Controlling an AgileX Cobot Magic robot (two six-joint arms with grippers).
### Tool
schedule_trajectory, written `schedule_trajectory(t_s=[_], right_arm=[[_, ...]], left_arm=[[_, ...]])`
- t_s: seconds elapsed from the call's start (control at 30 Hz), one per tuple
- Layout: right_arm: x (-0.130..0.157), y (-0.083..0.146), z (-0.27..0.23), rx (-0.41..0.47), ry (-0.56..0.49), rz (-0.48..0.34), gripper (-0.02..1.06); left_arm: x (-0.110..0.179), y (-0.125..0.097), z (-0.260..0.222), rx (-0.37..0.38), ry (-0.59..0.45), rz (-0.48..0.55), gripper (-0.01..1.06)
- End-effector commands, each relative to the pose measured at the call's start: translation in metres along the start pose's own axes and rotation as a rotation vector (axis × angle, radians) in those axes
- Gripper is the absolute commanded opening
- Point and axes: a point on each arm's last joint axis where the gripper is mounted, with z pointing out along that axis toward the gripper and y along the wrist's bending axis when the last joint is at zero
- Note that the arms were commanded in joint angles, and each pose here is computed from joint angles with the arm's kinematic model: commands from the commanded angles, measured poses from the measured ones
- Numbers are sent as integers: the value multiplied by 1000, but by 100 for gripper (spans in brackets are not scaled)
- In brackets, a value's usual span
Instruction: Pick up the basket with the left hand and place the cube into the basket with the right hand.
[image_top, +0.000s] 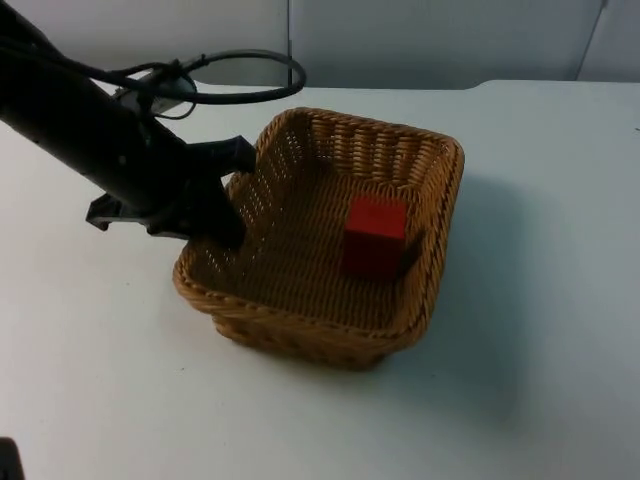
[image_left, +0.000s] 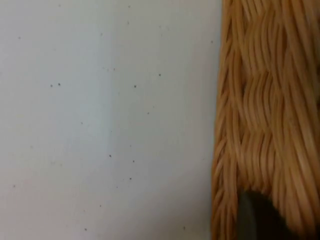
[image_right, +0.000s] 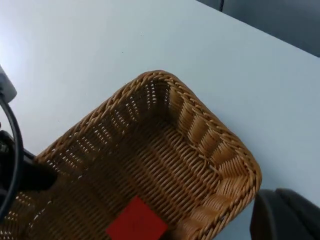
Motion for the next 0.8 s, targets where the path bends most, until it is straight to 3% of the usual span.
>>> schedule_trajectory(t_s=[0.0,0.03,0.13,0.17,0.23,0.43,0.63,0.7,0.73,0.77], right_arm=[[-5,-2,-5,13,-47,-15,0],[-5,-2,-5,13,-47,-15,0],[-7,-3,-5,19,-71,-15,0],[-7,-3,-5,19,-77,-14,0],[-8,-3,-5,19,-84,-13,0],[-9,-3,-5,20,-95,-12,0],[-9,-3,-5,20,-95,-12,0],[-8,-2,-5,17,-85,-12,0],[-8,-2,-6,17,-81,-3,0],[-8,-2,-6,17,-81,-3,0]], left_arm=[[-1,-3,3,24,2,18,38],[-1,-3,3,24,2,18,38],[-2,-2,3,9,-12,22,71],[-3,-1,3,-2,-21,23,77],[-3,1,3,-20,-25,42,79],[-28,4,-11,-132,-78,226,79],[-84,-26,-69,-158,-255,327,78],[-105,-48,-105,-152,-329,370,65],[-112,-58,-123,-151,-360,391,50],[-112,-58,-123,-151,-360,391,50]])
